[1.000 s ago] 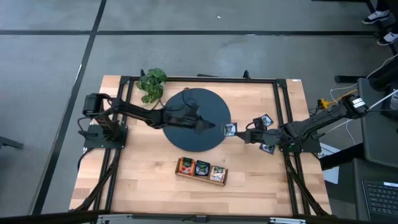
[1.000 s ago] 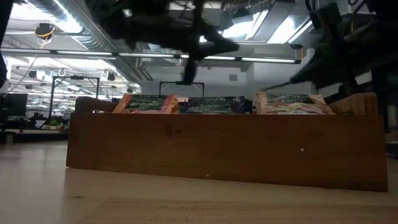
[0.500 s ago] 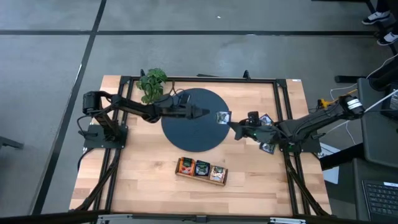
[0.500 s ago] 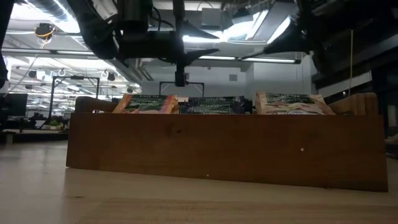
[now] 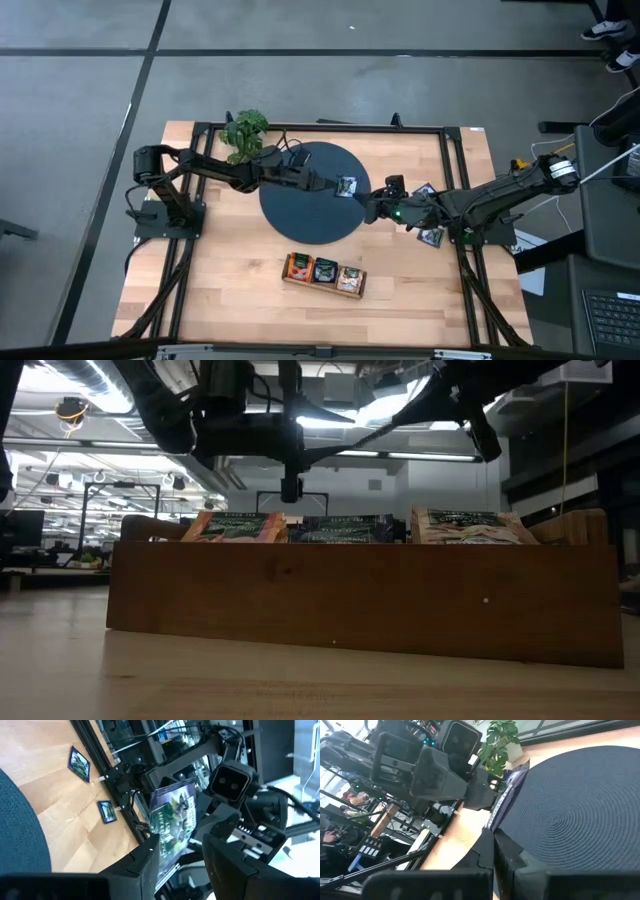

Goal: Pick & Place Tea
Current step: Put the violet tea bag into the middle section of the wooden organizer

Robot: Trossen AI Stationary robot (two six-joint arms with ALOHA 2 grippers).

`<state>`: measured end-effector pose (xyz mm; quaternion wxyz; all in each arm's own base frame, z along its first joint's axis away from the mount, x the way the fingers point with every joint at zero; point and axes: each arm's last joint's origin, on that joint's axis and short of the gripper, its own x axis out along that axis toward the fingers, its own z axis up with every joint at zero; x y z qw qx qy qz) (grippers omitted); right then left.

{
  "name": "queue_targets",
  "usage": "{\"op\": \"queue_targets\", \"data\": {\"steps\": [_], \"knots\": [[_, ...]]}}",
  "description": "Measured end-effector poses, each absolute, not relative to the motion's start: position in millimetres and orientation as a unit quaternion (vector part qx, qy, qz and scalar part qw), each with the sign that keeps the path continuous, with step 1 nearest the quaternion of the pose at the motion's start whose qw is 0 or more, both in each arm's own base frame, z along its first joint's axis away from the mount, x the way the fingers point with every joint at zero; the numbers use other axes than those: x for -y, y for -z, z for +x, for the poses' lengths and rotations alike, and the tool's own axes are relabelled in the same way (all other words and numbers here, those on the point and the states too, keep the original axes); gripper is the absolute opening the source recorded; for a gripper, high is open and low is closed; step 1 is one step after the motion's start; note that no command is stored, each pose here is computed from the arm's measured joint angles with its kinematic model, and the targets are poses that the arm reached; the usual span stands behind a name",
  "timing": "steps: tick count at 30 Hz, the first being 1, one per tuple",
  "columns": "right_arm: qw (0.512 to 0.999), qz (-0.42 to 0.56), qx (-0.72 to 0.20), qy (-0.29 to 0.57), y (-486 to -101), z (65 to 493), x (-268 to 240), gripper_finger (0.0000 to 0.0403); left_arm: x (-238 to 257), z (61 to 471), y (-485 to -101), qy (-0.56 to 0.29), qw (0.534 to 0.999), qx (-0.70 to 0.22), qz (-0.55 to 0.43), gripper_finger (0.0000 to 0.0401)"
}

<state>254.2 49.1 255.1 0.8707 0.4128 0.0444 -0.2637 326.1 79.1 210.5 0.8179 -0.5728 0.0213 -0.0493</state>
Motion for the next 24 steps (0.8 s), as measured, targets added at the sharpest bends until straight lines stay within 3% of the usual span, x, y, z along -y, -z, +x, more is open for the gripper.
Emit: {"op": "queue_targets", "data": {"steps": [16, 24], "knots": [[0.870, 0.417, -0.039, 0.261, -260, 256, -47, 0.0000, -89, 322, -207, 0.073, 0.823, -0.055, -0.560, 0.0129], [0.867, 0.428, -0.049, 0.250, -260, 259, -35, 0.0000, -79, 325, -208, 0.077, 0.825, -0.052, -0.558, 0.0082]]}}
